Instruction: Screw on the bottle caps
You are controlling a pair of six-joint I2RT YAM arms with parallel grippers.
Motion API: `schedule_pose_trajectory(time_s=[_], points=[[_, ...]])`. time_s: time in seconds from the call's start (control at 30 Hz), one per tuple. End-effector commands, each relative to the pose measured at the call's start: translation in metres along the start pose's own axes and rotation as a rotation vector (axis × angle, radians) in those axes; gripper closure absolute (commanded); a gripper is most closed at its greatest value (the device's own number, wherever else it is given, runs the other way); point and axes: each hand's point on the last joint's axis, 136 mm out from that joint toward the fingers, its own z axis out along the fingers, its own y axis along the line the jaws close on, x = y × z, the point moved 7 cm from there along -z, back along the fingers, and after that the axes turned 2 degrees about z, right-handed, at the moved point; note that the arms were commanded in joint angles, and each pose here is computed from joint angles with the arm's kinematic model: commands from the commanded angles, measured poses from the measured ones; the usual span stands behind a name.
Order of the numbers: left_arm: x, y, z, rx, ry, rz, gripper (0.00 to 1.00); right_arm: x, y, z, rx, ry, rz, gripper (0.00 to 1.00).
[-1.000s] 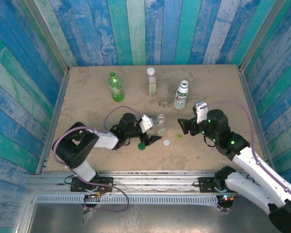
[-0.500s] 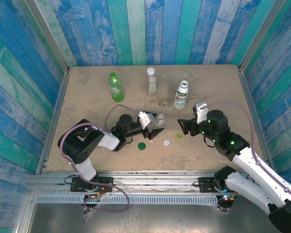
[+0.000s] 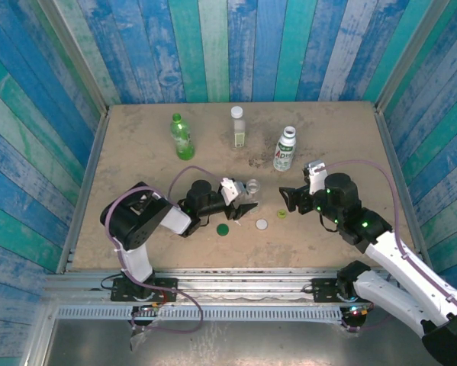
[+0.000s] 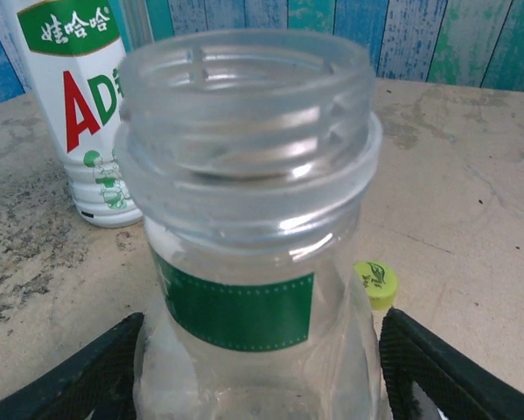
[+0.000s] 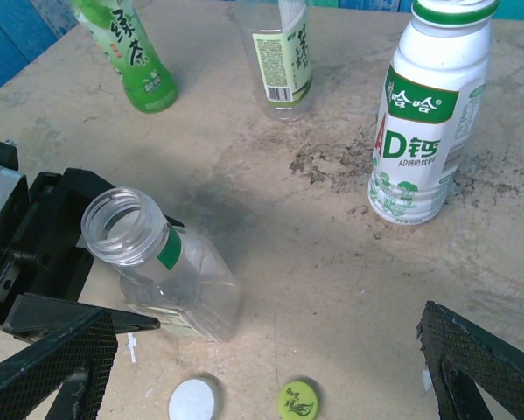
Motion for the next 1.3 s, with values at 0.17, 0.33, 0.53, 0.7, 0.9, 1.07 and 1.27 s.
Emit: schedule_pose_trajectory(time_s=[0.17, 0.33, 0.53, 0.7, 0.9, 1.07, 1.27], points=[[-0.001, 0.0, 0.002, 0.029, -0.011, 0.029, 0.45, 0.008, -0.001, -0.002, 0.008, 0.012, 0.017, 0.08], [-0.004, 0.001, -0.003, 0.019, -0.019, 0.03, 0.45, 0.017, 0.003, 0.003, 0.003, 0.039, -0.015, 0.08], [-0.006, 0.011, -0.016, -0.016, 0.004, 0.032, 0.45, 0.043, 0.031, 0.022, -0.054, 0.1, -0.119, 0.13], [-0.005, 0.016, -0.025, -0.044, 0.029, 0.04, 0.44, 0.064, 0.056, 0.041, -0.07, 0.183, -0.2, 0.19], [-0.002, 0.017, -0.029, -0.049, 0.032, 0.033, 0.44, 0.091, 0.058, 0.07, -0.025, 0.314, -0.174, 0.33], [0.0, 0.017, -0.027, -0.032, 0.038, 0.032, 0.42, 0.102, 0.058, 0.084, 0.004, 0.377, -0.179, 0.38], [0.001, 0.017, -0.027, -0.025, 0.046, 0.03, 0.42, 0.116, 0.065, 0.096, -0.011, 0.44, -0.227, 0.39]])
